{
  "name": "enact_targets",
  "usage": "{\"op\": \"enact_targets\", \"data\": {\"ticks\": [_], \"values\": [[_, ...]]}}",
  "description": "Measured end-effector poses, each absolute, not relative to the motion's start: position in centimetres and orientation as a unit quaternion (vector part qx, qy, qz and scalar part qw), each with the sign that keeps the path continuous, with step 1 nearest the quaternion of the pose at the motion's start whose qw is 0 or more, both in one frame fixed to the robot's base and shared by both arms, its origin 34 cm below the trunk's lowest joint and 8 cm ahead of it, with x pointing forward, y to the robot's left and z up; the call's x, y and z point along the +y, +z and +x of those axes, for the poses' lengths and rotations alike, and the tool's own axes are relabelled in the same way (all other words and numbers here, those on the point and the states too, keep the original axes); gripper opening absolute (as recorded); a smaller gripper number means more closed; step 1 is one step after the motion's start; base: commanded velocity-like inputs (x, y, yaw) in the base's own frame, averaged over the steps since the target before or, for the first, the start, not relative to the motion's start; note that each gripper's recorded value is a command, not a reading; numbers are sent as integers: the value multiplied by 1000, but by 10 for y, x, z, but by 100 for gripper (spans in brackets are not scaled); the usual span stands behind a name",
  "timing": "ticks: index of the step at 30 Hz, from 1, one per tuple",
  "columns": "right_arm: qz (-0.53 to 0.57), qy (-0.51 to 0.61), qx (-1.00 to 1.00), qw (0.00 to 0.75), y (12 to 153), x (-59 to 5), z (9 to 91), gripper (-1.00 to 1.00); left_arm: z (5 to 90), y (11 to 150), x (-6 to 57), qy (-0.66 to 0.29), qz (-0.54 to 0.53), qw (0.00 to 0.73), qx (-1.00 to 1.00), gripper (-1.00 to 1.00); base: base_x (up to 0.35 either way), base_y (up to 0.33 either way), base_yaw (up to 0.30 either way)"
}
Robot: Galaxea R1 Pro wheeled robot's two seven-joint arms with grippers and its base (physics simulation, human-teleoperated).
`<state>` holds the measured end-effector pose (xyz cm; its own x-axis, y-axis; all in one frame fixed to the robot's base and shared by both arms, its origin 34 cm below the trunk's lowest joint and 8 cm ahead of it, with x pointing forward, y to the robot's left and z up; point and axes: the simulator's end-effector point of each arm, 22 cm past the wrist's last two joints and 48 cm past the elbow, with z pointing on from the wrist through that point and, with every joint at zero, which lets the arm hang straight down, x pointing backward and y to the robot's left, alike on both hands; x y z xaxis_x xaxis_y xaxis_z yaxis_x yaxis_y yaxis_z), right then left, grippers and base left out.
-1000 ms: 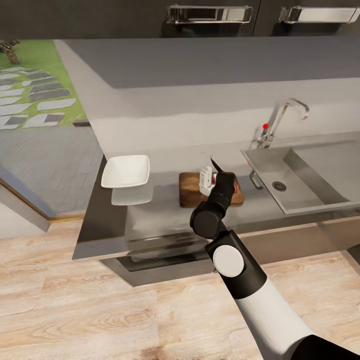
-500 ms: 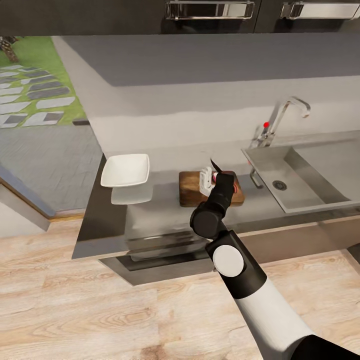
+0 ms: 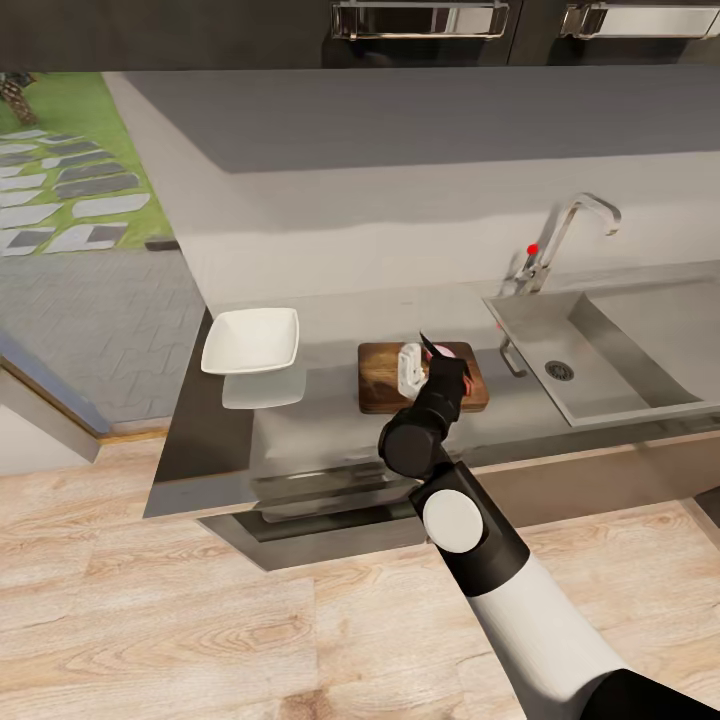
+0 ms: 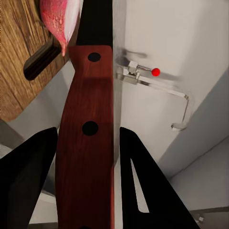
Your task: In the kitchen, take the Vidalia onion out of the sink, dice it on the chopping board with the paring knife, put the diced onion into the bowl on the countertop, then place both the paring knife and the chopping board into the sink.
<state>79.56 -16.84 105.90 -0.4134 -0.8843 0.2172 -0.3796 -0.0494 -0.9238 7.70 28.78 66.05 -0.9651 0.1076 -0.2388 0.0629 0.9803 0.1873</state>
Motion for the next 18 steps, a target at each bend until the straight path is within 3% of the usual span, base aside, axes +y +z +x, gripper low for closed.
{"op": "enact_targets", "data": {"ticks": [18], "values": [[-489, -535, 648, 234, 1058, -169, 796, -100, 77, 661, 288, 90, 43, 125, 987, 100, 0, 0, 0]]}}
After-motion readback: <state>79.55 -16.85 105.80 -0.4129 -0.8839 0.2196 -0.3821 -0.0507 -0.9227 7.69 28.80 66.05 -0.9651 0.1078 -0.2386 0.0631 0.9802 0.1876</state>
